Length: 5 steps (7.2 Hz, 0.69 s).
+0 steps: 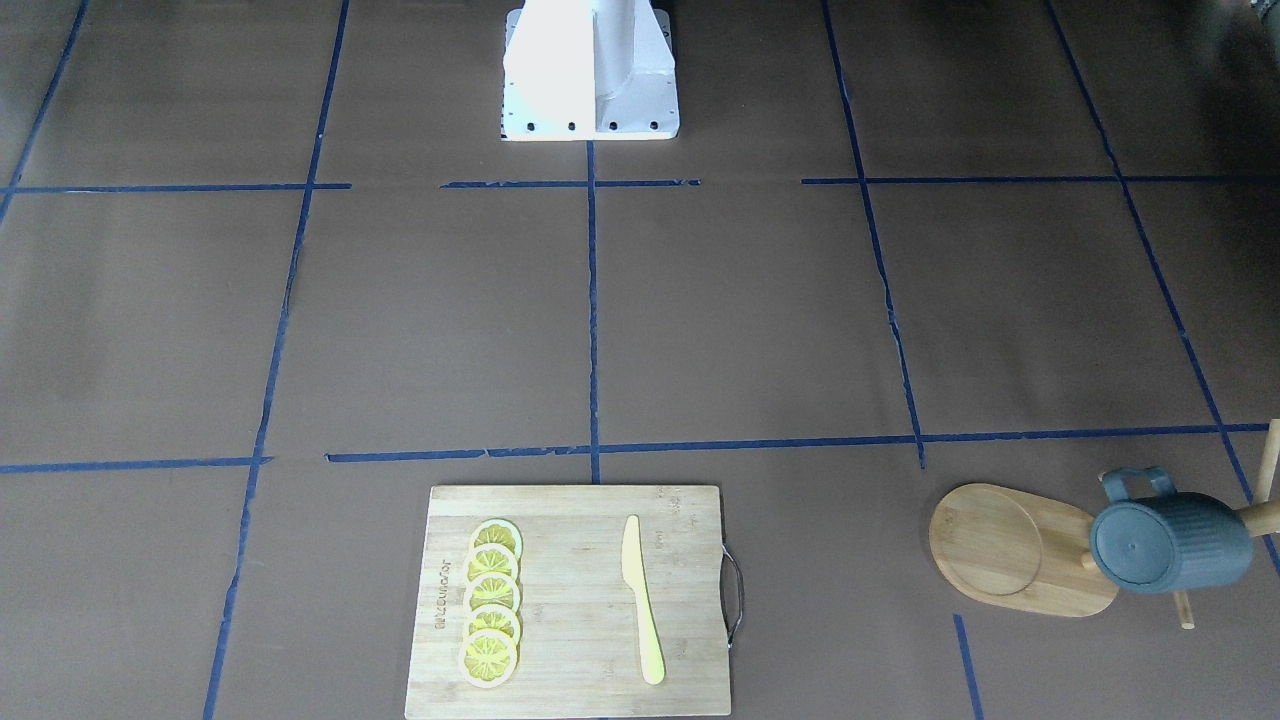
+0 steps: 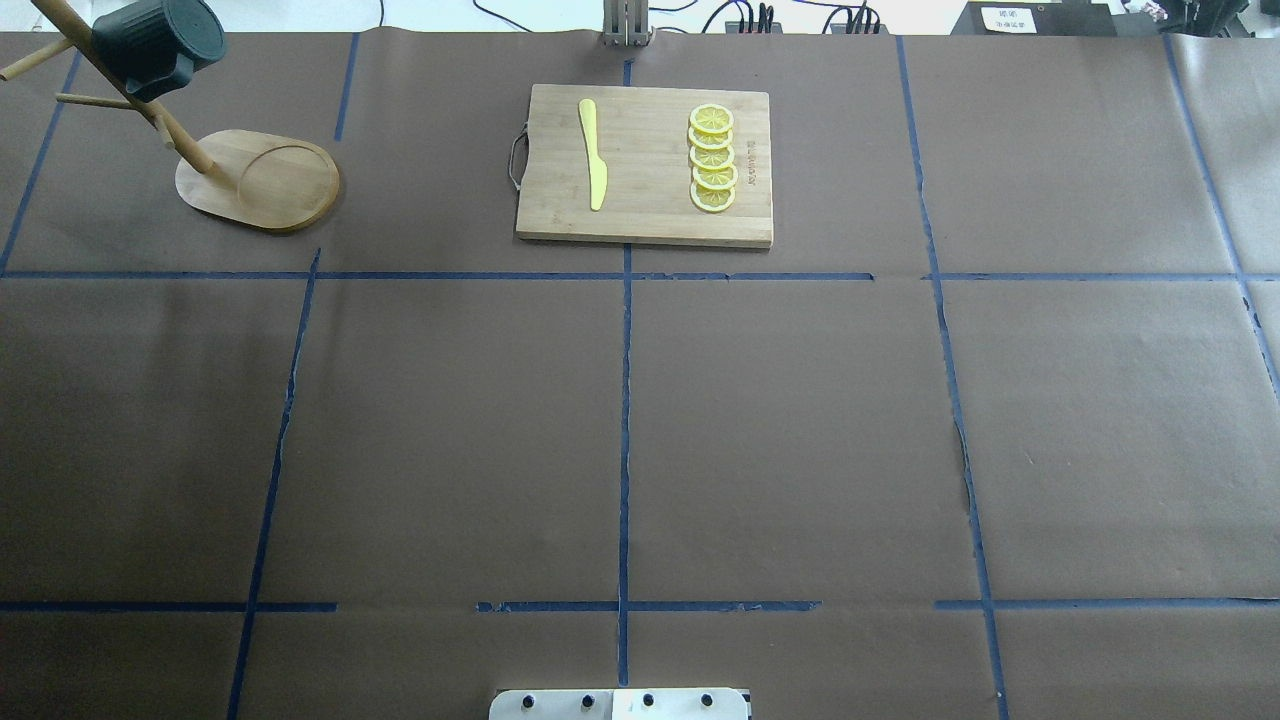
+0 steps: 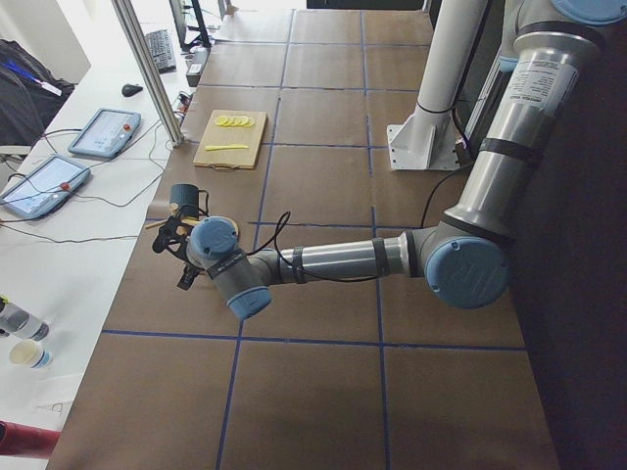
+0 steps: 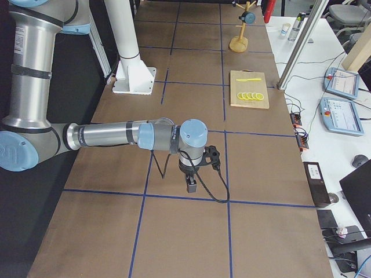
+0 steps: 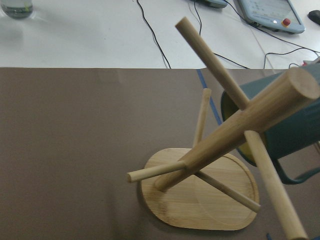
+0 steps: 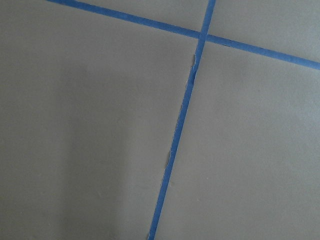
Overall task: Hang cup on storage rack
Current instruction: 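Open the left gripper and pull it back from the rack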
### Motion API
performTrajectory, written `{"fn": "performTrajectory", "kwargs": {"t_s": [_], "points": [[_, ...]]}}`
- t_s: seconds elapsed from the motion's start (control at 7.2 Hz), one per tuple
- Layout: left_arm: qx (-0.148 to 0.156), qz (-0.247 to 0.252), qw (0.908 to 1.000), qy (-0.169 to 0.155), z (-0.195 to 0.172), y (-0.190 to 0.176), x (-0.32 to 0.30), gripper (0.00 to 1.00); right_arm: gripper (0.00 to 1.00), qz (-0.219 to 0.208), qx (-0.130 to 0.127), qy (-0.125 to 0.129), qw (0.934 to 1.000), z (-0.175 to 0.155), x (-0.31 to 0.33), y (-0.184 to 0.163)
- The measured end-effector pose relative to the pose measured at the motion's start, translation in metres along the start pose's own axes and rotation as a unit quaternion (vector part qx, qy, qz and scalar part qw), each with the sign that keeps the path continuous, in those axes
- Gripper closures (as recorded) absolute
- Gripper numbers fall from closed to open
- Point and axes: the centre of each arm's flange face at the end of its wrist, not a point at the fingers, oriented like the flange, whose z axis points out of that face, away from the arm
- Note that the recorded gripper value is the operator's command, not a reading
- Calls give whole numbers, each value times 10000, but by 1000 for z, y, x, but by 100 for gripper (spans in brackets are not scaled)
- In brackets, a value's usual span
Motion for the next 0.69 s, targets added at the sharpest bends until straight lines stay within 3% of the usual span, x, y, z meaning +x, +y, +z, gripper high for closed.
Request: {"fn": "performTrajectory", "kwargs": {"t_s": [0.28, 0.42, 0.69], "points": [[-420, 659, 9944, -713, -8, -6, -26, 0, 0, 7, 2, -5, 10000, 0, 0, 0], [-803, 750, 9891, -976, -14, -11, -32, 0, 0, 8, 4, -5, 10000, 0, 0, 0], [-1702, 316, 9767, -1266, -35, -12, -39, 0, 0, 10, 3, -5, 10000, 0, 0, 0]]}}
